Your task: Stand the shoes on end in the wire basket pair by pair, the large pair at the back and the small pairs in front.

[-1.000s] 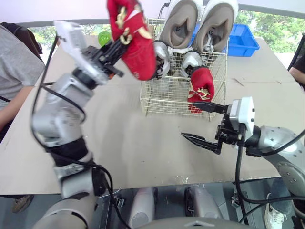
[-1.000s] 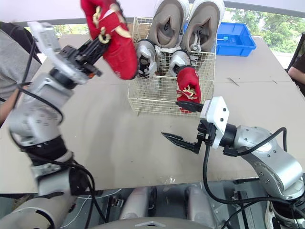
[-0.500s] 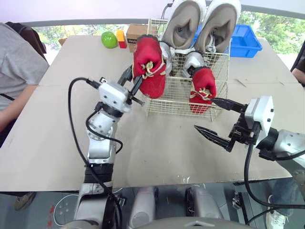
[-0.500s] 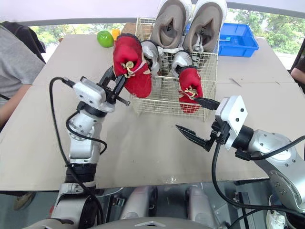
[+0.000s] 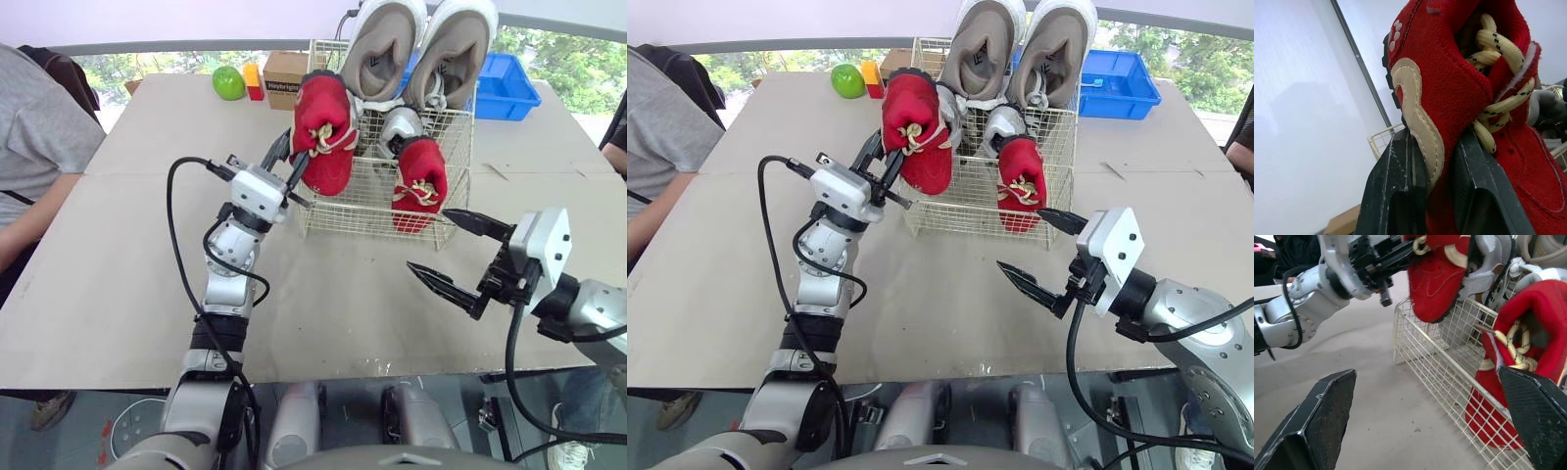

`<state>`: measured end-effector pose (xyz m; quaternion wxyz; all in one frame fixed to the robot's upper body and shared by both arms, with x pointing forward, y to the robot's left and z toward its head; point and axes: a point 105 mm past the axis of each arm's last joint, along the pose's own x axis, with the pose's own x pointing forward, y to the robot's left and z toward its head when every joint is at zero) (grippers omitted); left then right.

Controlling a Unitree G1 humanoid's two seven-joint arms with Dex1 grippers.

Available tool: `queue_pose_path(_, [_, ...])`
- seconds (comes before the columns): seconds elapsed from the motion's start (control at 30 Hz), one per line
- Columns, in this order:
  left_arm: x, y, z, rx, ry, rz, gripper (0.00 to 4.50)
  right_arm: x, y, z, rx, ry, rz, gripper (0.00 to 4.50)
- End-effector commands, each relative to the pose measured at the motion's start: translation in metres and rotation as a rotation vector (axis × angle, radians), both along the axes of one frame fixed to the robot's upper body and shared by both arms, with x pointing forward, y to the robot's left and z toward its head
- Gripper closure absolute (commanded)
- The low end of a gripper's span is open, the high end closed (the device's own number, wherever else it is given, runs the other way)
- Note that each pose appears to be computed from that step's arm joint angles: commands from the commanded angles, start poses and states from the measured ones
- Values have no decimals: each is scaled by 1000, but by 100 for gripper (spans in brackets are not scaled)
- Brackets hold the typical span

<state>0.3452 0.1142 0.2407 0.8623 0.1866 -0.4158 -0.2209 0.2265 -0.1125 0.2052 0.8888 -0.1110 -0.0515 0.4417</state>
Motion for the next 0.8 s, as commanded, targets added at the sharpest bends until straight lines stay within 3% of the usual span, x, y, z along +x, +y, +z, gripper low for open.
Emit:
queue_pose_path(0.03, [4,-6,1,7,12,7,407,-6,2,9,0,-48,9,0])
queue_pose_path(0.33, [-4,4,-56,48,293,-15,407,-6,-2,5,-1,-42,-5,0])
queue_pose_path(0.53, [-7,13,-67,22,431,-36,407,-7,-1,2,3,-34,6,0])
queue_pose_path(0.57, [-8,15,-68,23,443,-40,316,-6,-1,2,3,-33,7,0])
queue_pose_path(0.8, [-19,28,-62,-30,534,-91,4,-6,-3,-3,-2,-17,12,0])
